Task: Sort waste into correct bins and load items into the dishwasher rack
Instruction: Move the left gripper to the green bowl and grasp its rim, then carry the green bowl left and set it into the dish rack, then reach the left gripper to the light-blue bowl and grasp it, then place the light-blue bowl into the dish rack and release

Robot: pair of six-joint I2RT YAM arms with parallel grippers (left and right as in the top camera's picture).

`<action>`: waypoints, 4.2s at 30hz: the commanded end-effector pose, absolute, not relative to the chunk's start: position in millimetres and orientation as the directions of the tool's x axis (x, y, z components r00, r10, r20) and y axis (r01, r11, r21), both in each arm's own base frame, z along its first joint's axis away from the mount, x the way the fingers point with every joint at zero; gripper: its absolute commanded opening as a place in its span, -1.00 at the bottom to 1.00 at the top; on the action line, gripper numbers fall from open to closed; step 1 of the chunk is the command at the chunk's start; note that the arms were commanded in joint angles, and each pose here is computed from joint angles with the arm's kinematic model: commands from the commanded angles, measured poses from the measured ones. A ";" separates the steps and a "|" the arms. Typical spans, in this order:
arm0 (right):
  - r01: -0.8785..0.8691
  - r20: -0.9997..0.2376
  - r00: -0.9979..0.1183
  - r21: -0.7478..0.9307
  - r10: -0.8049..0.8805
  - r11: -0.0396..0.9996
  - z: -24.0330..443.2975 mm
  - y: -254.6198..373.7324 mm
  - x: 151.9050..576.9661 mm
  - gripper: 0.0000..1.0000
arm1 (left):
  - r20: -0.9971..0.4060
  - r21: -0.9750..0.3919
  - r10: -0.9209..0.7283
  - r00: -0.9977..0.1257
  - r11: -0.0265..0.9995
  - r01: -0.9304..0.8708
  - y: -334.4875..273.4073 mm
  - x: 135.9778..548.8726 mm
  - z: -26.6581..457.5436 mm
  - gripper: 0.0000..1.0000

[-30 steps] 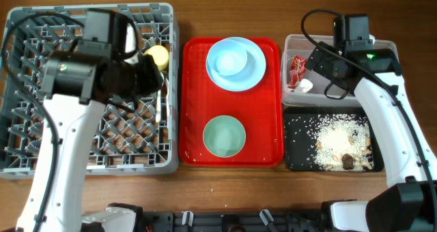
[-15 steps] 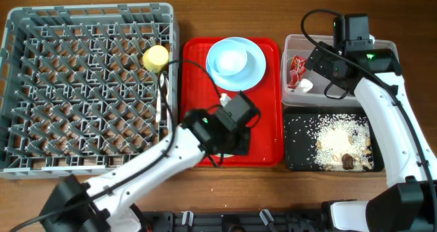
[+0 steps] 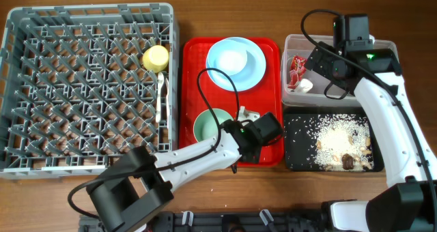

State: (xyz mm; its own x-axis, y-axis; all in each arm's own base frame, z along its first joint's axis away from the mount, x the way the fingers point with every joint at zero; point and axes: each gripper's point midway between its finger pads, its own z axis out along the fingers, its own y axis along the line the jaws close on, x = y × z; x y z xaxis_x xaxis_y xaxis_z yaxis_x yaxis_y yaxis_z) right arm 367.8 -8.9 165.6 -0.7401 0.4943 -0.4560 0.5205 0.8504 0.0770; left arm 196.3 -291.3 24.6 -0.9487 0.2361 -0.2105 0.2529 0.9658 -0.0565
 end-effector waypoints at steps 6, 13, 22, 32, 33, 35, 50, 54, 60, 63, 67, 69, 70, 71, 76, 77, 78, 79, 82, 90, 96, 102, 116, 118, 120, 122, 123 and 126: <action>0.510 -0.449 -0.752 0.068 0.483 0.858 161.7 -9.3 369.4 1.00 | -0.477 -0.026 0.182 -0.860 0.975 0.221 -279.6 234.1 113.4 -0.35; 0.510 -0.449 -0.752 0.068 0.483 0.858 161.7 -9.3 369.4 0.99 | -0.324 0.060 0.267 -0.908 0.963 0.262 -280.0 221.2 43.1 -0.62; 0.510 -0.449 -0.752 0.068 0.483 0.858 161.7 -9.3 369.4 0.99 | -0.331 0.109 0.275 -0.903 0.961 0.253 -272.9 225.0 39.0 -0.57; 0.510 -0.449 -0.752 0.068 0.483 0.858 161.7 -9.3 369.4 0.99 | -0.259 0.158 0.295 -0.919 0.952 0.261 -263.2 216.5 20.3 -0.92; 0.510 -0.449 -0.752 0.068 0.483 0.858 161.7 -9.3 369.4 0.99 | -0.256 0.161 0.297 -0.920 0.951 0.262 -261.8 215.5 22.3 -0.92; 0.510 -0.449 -0.752 0.068 0.483 0.858 161.7 -9.3 369.4 1.00 | -0.268 0.139 0.291 -0.918 0.955 0.262 -264.5 215.9 45.3 -0.92; 0.510 -0.449 -0.752 0.068 0.483 0.858 161.7 -9.3 369.4 0.99 | -0.193 -0.943 -0.179 -0.965 0.304 0.132 -92.1 235.3 242.3 -0.92; 0.510 -0.449 -0.752 0.068 0.483 0.858 161.7 -9.3 369.4 1.00 | -0.109 -0.961 -0.238 -0.965 0.274 0.041 -80.2 233.8 195.1 -0.92; 0.510 -0.449 -0.752 0.068 0.483 0.858 161.7 -9.3 369.4 1.00 | -0.042 -0.919 -0.286 -0.957 0.387 -0.076 -41.8 230.5 152.5 -0.81; 0.510 -0.449 -0.752 0.068 0.483 0.858 161.7 -9.3 369.4 1.00 | 0.002 -0.901 -0.347 -0.938 0.407 -0.153 -22.3 228.8 147.9 0.43; 0.510 -0.449 -0.752 0.068 0.483 0.858 161.7 -9.3 369.4 1.00 | -0.063 -0.886 -0.485 -0.872 0.430 -0.175 24.3 250.2 203.6 0.99; 0.510 -0.449 -0.752 0.068 0.483 0.858 161.7 -9.3 369.4 0.99 | -0.160 -0.863 -0.494 -0.855 0.490 -0.122 28.3 254.0 235.4 0.99; 0.510 -0.449 -0.752 0.068 0.483 0.858 161.7 -9.3 369.4 1.00 | -0.212 -0.848 -0.499 -0.841 0.521 -0.096 27.8 253.5 250.4 0.99; 0.510 -0.449 -0.752 0.068 0.482 0.858 161.7 -9.2 369.4 1.00 | -0.281 -0.826 -0.495 -0.822 0.562 -0.055 24.1 251.0 267.0 0.99; 0.510 -0.449 -0.752 0.068 0.483 0.858 161.7 -9.3 369.4 0.99 | -0.627 -0.744 -0.334 -0.704 0.524 0.415 -50.1 240.3 350.9 0.99; 0.510 -0.449 -0.752 0.068 0.483 0.858 161.7 -9.3 369.4 1.00 | -0.611 -0.754 -0.309 -0.728 0.508 0.417 -62.1 245.6 352.8 1.00; 0.510 -0.449 -0.752 0.068 0.483 0.858 161.7 -9.3 369.4 0.99 | -0.553 -0.764 -0.307 -0.775 0.558 0.324 -68.8 263.0 341.2 0.99; 0.510 -0.449 -0.752 0.068 0.483 0.858 161.7 -9.3 369.4 1.00 | -0.531 -0.738 -0.312 -0.788 0.627 0.249 -74.1 280.0 330.4 0.99; 0.510 -0.449 -0.752 0.068 0.483 0.857 161.7 -9.3 369.4 0.99 | -0.646 -0.569 -0.300 -0.702 0.802 0.181 -128.4 328.1 325.7 0.99; 0.510 -0.449 -0.752 0.068 0.483 0.858 161.7 -9.3 369.4 1.00 | -0.595 -0.302 0.011 -0.804 0.923 0.236 -266.8 399.2 147.7 0.80; 0.510 -0.449 -0.752 0.068 0.483 0.858 161.7 -9.3 369.4 0.99 | -0.627 -0.168 0.167 -0.761 0.925 0.341 -285.6 432.7 67.9 0.54; 0.510 -0.449 -0.752 0.068 0.483 0.858 161.7 -9.3 369.4 1.00 | -0.670 -0.093 0.292 -0.683 0.879 0.467 -305.5 437.0 52.7 0.33; 0.510 -0.449 -0.752 0.068 0.483 0.858 161.7 -9.3 369.4 0.99 | -0.696 -0.361 0.095 -0.711 0.810 0.462 -303.2 402.1 179.9 -0.92; 0.510 -0.449 -0.752 0.067 0.483 0.858 161.6 -9.3 369.3 0.99 | -0.657 -0.517 -0.012 -0.754 0.735 0.439 -271.7 380.2 240.3 -0.92; 0.510 -0.449 -0.752 0.068 0.483 0.857 161.7 -9.3 369.4 1.00 | -0.584 -0.637 -0.093 -0.806 0.669 0.384 -230.0 368.4 269.3 -0.92; 0.510 -0.449 -0.752 0.068 0.483 0.858 161.7 -9.3 369.4 0.99 | -0.495 -0.744 -0.162 -0.854 0.587 0.319 -184.7 363.8 282.6 -0.92; 0.510 -0.449 -0.752 0.068 0.483 0.857 161.7 -9.3 369.4 1.00 | -0.406 -0.831 -0.213 -0.889 0.492 0.261 -151.1 362.4 287.0 -0.92; 0.510 -0.449 -0.752 0.068 0.483 0.858 161.7 -9.3 369.4 1.00 | -0.239 -0.916 -0.259 -0.936 0.381 0.128 -102.9 360.5 259.7 -0.92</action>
State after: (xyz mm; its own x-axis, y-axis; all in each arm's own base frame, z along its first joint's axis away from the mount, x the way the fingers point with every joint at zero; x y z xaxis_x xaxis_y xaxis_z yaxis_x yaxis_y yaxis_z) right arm 368.2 -8.4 164.1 -0.7420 0.4951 -0.4519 0.5202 0.8505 0.0777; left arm 374.2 -115.9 264.2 -0.8784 -0.2910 -0.3790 0.1441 0.5949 -0.7908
